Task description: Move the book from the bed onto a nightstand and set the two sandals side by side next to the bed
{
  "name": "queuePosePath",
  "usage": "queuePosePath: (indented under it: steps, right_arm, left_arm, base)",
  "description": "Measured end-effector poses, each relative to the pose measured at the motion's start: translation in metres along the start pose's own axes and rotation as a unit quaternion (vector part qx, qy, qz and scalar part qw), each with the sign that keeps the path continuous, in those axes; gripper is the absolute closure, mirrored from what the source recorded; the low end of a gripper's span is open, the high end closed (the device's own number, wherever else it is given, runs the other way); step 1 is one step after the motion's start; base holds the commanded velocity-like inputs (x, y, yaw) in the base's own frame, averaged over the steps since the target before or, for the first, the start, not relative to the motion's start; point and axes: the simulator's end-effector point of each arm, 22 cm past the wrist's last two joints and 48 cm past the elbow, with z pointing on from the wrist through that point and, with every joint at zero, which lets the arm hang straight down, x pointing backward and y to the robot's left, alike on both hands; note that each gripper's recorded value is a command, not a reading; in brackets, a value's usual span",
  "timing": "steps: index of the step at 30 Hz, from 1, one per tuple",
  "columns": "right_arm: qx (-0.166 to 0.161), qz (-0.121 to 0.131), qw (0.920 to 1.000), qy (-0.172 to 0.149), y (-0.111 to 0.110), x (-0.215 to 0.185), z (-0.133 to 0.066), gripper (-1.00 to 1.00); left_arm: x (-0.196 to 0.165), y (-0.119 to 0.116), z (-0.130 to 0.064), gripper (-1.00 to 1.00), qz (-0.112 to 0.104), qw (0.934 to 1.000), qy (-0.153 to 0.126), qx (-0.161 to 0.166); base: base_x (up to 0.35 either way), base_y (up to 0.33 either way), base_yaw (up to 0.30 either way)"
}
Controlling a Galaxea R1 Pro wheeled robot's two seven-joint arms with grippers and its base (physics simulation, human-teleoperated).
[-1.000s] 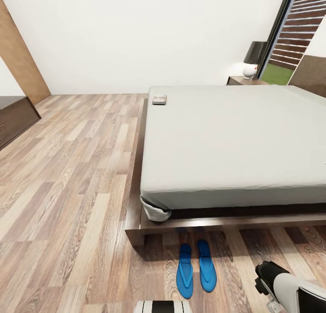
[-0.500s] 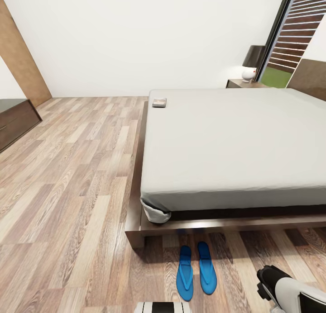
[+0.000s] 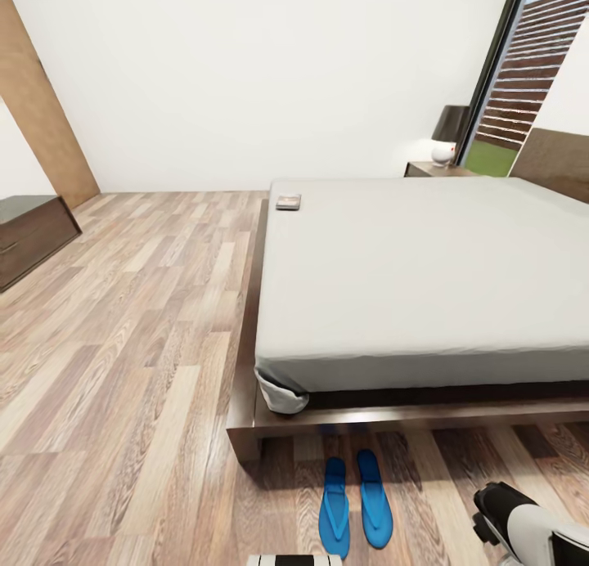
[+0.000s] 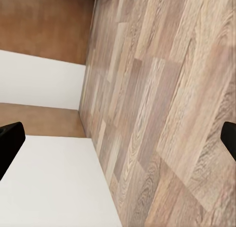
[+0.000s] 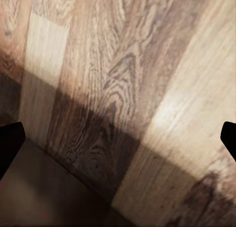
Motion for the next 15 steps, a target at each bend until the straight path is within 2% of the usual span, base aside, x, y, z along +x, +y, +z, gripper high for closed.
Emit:
queuePosePath:
  steps: [10, 15]
  right_arm:
    - [0.011, 0.011, 0.9997, 0.016, 0.008, 0.006, -0.012, -1.00]
    - [0.013, 0.012, 0.9997, 0.015, 0.008, 0.004, -0.011, -1.00]
  left_arm:
    - [-0.006, 0.003, -0.002, -1.00, -0.020, 0.9998, -0.006, 0.007]
    - [-0.006, 0.000, -0.002, -1.00, -0.019, 0.9997, -0.007, 0.013]
  base:
    - [0.000, 0.000, 0.000]
    - [0.000, 0.000, 0.000]
